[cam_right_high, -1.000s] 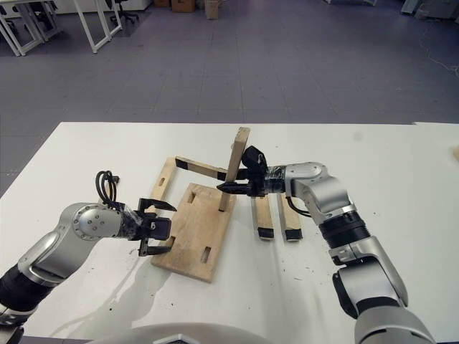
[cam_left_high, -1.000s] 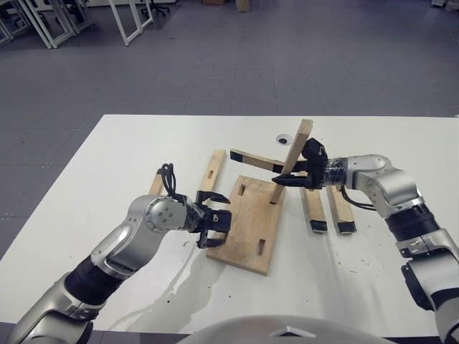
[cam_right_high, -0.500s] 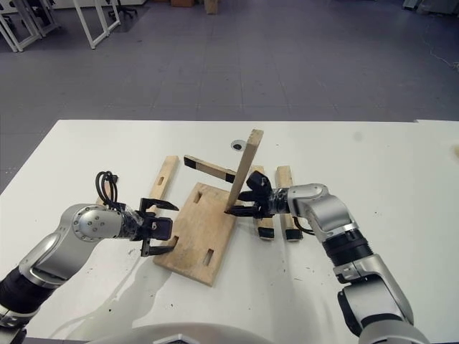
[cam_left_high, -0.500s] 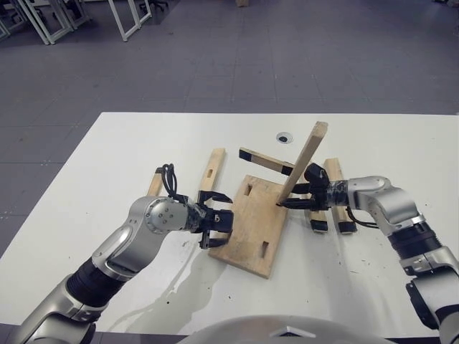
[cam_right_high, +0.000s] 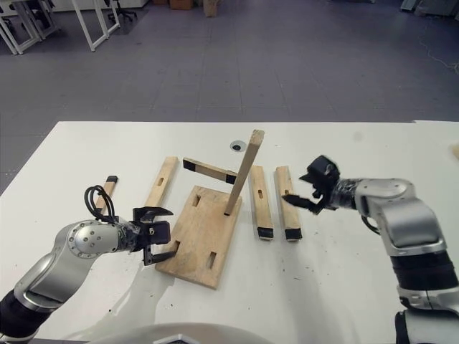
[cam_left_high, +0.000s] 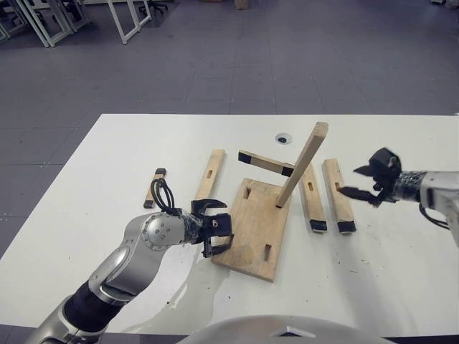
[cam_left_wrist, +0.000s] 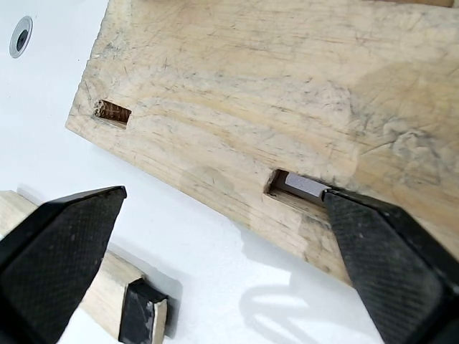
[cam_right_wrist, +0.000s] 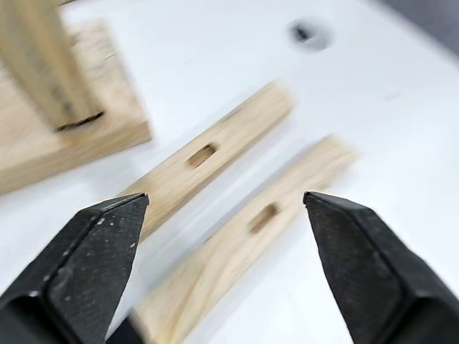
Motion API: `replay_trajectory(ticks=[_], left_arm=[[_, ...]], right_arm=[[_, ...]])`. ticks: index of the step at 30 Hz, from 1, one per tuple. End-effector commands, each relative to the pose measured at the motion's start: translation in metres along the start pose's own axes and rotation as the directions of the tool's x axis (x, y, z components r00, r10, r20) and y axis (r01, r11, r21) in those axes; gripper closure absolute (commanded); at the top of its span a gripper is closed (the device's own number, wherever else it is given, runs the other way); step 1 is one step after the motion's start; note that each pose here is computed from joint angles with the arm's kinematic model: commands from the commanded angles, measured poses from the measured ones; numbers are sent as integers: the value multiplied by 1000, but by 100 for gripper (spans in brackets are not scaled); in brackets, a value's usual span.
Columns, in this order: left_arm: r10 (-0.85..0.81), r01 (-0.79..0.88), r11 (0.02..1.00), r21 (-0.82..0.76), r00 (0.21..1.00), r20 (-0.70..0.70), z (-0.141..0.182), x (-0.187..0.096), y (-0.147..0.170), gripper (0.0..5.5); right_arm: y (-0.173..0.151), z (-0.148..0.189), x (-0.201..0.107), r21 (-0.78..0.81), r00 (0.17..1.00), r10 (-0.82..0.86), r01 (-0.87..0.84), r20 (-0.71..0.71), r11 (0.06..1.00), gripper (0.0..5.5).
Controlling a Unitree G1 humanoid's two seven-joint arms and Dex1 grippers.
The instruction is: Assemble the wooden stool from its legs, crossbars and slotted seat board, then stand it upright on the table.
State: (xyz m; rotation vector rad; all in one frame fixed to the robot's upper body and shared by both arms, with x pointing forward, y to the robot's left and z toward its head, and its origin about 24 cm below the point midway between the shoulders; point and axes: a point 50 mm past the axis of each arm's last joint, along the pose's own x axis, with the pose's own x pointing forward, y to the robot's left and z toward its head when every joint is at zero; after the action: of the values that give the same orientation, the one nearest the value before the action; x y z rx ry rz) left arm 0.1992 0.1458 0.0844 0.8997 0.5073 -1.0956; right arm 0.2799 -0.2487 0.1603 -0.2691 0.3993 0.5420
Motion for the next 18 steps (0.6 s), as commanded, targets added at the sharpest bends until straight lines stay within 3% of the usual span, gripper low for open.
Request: replay_trajectory(ticks=[1,4,6,9,10,13,14,16,18], left_arm=[[-49,45,994,-99,998,-36,-9,9,-15,39],[-52,48,993,-110,998,-35,-8,11,-18,39],[-53,49,993,-110,998,-34,-7,12,-18,39],[-55,51,994,-99,998,-35,-7,12,-16,39],[-56,53,994,-95,998,-35,-6,12,-15,39],[-61,57,994,-94,997,-36,-7,12,-17,39],[-62,58,994,-95,997,-37,-7,11,-18,39],[-62,59,994,-96,997,-34,-7,11,-18,39],[-57,54,994,-93,998,-36,-7,10,-16,39]], right_arm=[[15,85,-10,249,884,-175,70,433,966,241],[49,124,-5,402,803,-192,-64,564,913,278],[69,127,8,419,828,-139,-123,543,900,278],[73,129,12,423,838,-142,-114,527,899,278],[73,138,7,409,809,-153,-117,568,905,278],[62,189,-34,387,556,-253,-136,792,912,278],[61,196,-41,391,517,-265,-150,814,908,278],[73,169,-13,431,663,-227,-160,713,888,278],[92,92,28,535,867,-194,-96,460,839,278]])
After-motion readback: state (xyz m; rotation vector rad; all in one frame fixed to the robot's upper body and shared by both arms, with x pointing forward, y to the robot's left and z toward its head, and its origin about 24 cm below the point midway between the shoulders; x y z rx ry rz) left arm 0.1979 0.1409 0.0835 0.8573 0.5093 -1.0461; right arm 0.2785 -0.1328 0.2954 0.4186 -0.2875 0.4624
